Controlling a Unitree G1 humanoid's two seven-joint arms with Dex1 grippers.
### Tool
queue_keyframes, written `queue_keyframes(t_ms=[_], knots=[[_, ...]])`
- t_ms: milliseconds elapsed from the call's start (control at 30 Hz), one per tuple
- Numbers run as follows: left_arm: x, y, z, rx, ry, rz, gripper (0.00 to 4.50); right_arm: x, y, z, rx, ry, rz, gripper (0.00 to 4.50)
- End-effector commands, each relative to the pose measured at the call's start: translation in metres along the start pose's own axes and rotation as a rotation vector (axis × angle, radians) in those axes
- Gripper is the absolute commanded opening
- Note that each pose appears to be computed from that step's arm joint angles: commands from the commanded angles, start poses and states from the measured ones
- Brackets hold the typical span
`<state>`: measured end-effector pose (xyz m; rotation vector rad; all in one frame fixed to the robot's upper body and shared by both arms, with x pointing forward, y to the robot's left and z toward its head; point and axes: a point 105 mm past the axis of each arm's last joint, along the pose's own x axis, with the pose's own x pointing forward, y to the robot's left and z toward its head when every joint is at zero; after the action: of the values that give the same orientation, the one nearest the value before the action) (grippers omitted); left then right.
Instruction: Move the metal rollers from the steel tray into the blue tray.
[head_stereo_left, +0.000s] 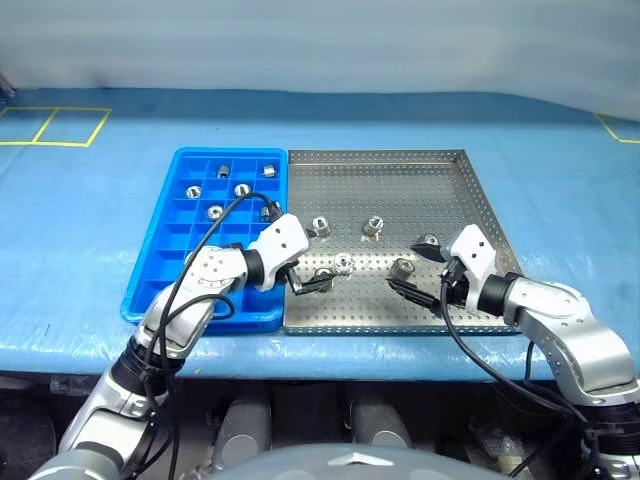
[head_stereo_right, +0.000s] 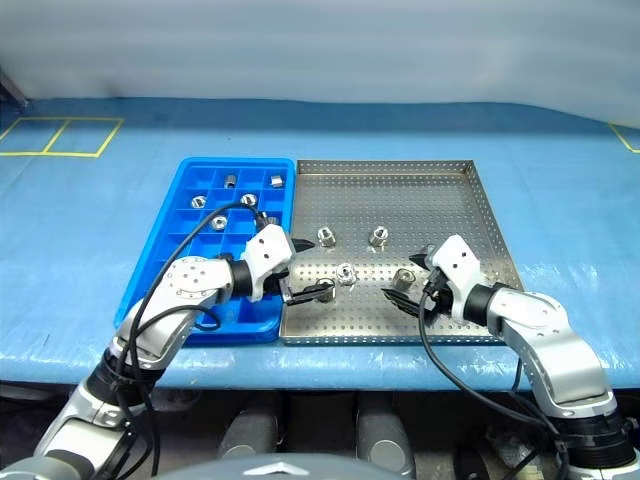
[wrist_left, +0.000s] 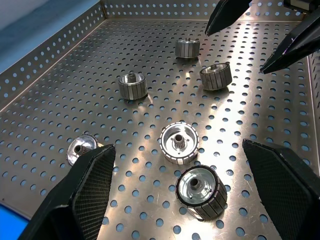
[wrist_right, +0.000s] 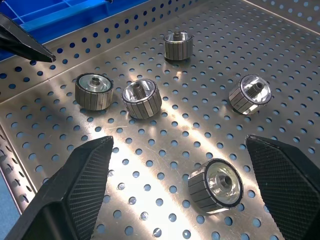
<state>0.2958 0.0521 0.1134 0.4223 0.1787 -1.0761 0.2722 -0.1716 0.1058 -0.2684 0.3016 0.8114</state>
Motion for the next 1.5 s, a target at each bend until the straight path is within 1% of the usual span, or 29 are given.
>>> queue_keyframes(t_ms=[33,267,1133,1367,1500], knots=[[0.001,-0.001,0.009,0.025,-0.039,0.004,4.41,0.001,0.003,0.011,-0.041,-0.023,-0.003,4.49],[0.000,0.000,0.006,0.036,-0.017,0.013,4.41,0.003,0.008,0.007,-0.027,-0.022,0.008,4.49],[0.005,-0.005,0.004,0.052,0.020,-0.024,4.41,0.009,0.009,0.009,-0.048,-0.051,-0.012,4.49],[0.021,-0.006,-0.004,0.181,0.147,-0.068,4.41,0.014,0.014,0.009,-0.049,-0.068,-0.009,4.49],[0.028,-0.007,-0.018,0.267,0.246,-0.092,4.41,0.014,0.017,0.008,-0.053,-0.071,-0.008,4.49]])
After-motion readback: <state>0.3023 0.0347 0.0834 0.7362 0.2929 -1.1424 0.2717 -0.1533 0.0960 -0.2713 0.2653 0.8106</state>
